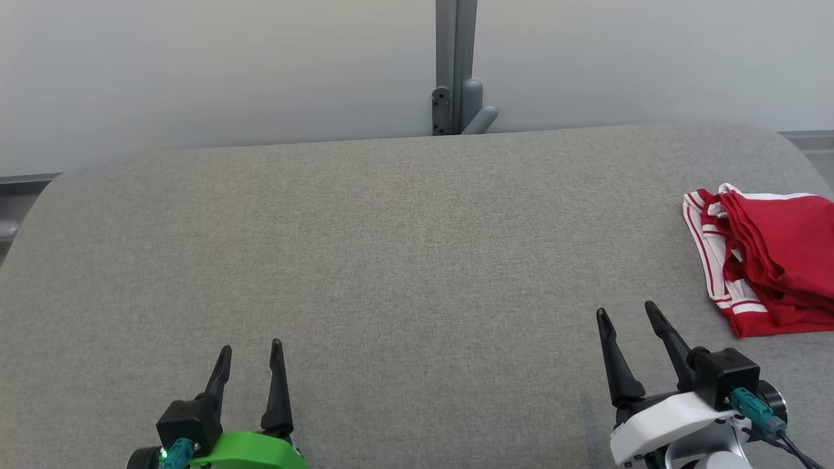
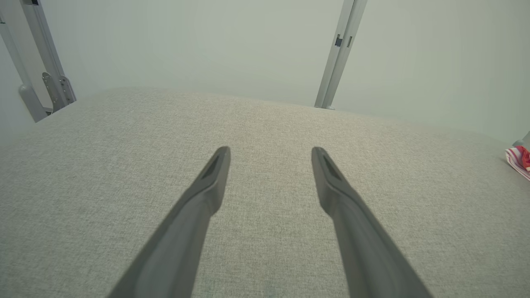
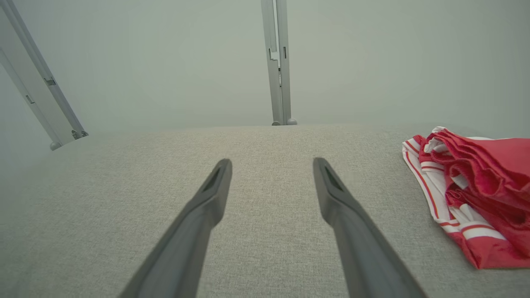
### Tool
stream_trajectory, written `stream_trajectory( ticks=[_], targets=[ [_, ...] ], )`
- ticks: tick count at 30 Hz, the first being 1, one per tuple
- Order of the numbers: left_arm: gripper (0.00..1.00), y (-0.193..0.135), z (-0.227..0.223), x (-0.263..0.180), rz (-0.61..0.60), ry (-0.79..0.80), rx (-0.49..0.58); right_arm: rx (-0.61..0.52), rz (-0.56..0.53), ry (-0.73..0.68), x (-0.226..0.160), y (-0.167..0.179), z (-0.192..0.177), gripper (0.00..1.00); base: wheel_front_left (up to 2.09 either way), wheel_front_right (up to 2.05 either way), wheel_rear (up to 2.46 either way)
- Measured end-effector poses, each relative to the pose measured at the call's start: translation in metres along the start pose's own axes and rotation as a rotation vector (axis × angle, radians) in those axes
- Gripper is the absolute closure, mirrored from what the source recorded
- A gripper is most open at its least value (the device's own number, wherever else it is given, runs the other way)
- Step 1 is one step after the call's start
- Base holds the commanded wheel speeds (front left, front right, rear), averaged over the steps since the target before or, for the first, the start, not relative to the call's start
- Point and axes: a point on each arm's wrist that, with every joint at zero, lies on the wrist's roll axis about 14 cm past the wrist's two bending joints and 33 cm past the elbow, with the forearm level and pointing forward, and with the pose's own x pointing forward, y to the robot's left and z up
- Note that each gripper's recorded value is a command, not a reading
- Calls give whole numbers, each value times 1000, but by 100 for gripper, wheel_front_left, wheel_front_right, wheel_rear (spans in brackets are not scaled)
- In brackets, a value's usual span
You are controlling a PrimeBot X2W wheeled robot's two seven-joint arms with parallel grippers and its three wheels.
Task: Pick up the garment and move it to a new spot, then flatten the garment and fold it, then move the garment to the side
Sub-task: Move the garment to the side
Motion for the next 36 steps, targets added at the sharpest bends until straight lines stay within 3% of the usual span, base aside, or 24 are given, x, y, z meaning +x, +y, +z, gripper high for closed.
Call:
stream_trajectory(
  ticks=[36],
  targets=[
    [0, 10, 3, -4, 31, -17, 35, 6, 12, 11, 6, 3, -9, 0, 0, 0, 0]
  ],
)
